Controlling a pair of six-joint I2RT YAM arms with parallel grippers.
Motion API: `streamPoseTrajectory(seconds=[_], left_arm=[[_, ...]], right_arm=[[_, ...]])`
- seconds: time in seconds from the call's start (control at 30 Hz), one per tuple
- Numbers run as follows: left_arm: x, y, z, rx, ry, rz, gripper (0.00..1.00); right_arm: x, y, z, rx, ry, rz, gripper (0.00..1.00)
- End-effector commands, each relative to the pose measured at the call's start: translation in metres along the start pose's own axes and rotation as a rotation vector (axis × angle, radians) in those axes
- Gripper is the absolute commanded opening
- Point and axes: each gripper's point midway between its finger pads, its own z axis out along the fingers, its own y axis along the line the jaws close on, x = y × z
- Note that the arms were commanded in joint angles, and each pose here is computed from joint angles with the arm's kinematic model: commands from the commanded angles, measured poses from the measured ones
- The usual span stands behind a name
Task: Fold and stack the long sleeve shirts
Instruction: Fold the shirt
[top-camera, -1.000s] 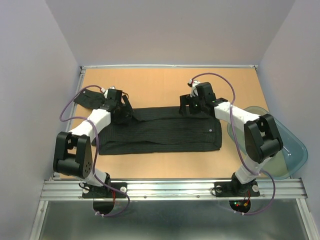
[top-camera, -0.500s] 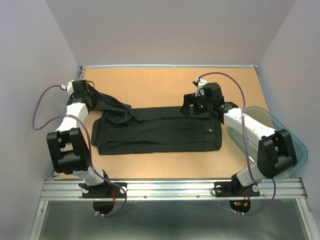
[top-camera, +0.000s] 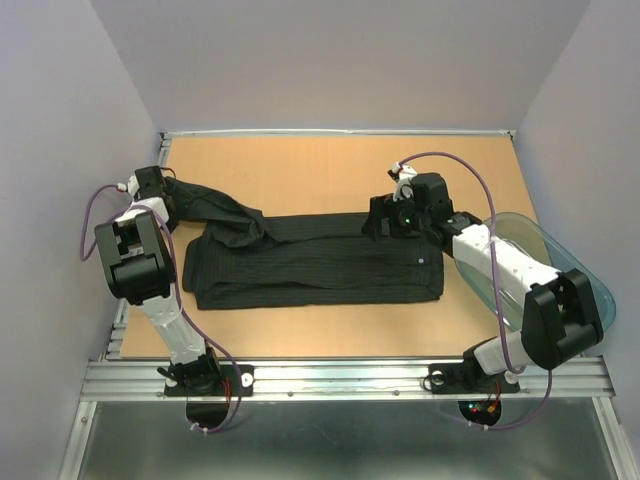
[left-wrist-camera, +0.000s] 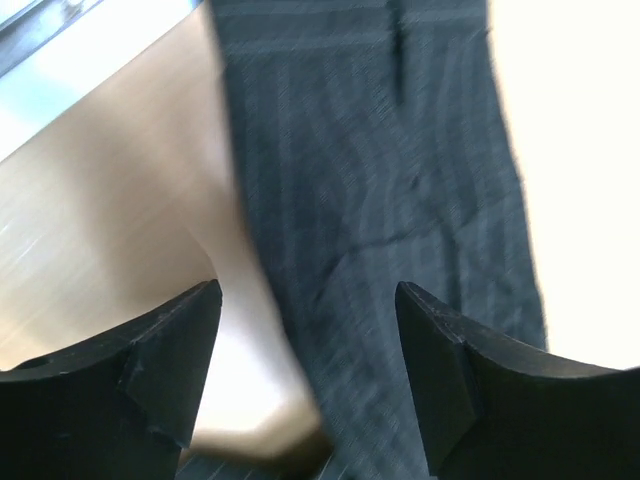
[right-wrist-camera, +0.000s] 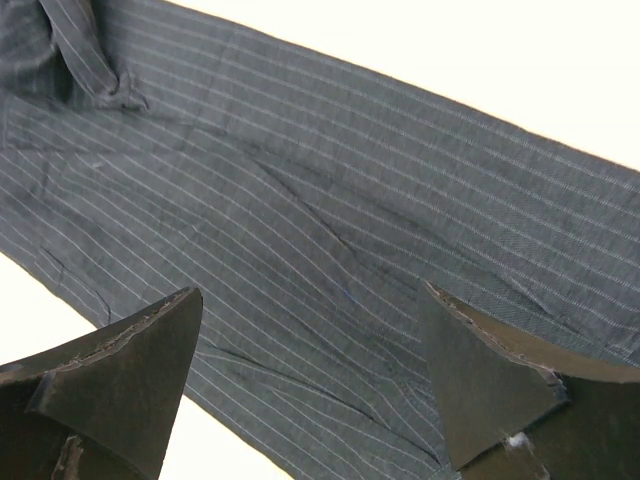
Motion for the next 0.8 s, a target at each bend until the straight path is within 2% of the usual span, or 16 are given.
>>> streamPoseTrajectory(seconds=[0.0,0.1,0.13,0.17,0.2,0.3,0.33,0.4,0.5,0.63,0.77], left_arm=[[-0.027,-0.023,0.011,0.073,-0.071,-0.015,0.75],[-0.030,-0.028,0.016,0.089,-0.076,-0.013,0.66],[-0.030,-0.029,0.017,0.092,-0.073,-0.012,0.54],[-0.032,-0.031,0.016,0.096,-0.077,-0.007,0.48],[-0.037,-0.034,0.010,0.108,-0.092,0.002,0.35],[-0.050,-0.044,-0.010,0.145,-0.141,0.049,0.19],[-0.060,-0.053,-0.028,0.173,-0.178,0.065,0.12],[-0.067,-0.065,-0.051,0.207,-0.222,0.114,0.07],[-0.076,-0.090,-0.118,0.276,-0.347,0.220,0.02],[-0.060,-0.105,-0.180,0.334,-0.444,0.385,0.01],[-0.023,-0.118,-0.230,0.460,-0.461,0.511,0.01]], right_arm=[[-0.003,0.007,-0.005,-0.027,-0.029,-0.028,0.92],[-0.002,0.006,-0.005,-0.025,-0.026,-0.028,0.92],[-0.002,0.006,-0.005,-0.025,-0.026,-0.027,0.92],[-0.004,0.007,-0.006,-0.026,-0.032,-0.029,0.92],[-0.005,0.007,-0.007,-0.023,-0.036,-0.028,0.92],[-0.009,0.009,-0.011,-0.024,-0.050,-0.033,0.92],[-0.011,0.009,-0.013,-0.024,-0.058,-0.032,0.92],[-0.014,0.010,-0.014,-0.024,-0.067,-0.033,0.92],[-0.017,0.011,-0.018,-0.021,-0.080,-0.024,0.92],[-0.018,0.013,-0.024,-0.023,-0.093,-0.014,0.92],[-0.014,0.014,-0.029,-0.021,-0.098,-0.005,0.92]])
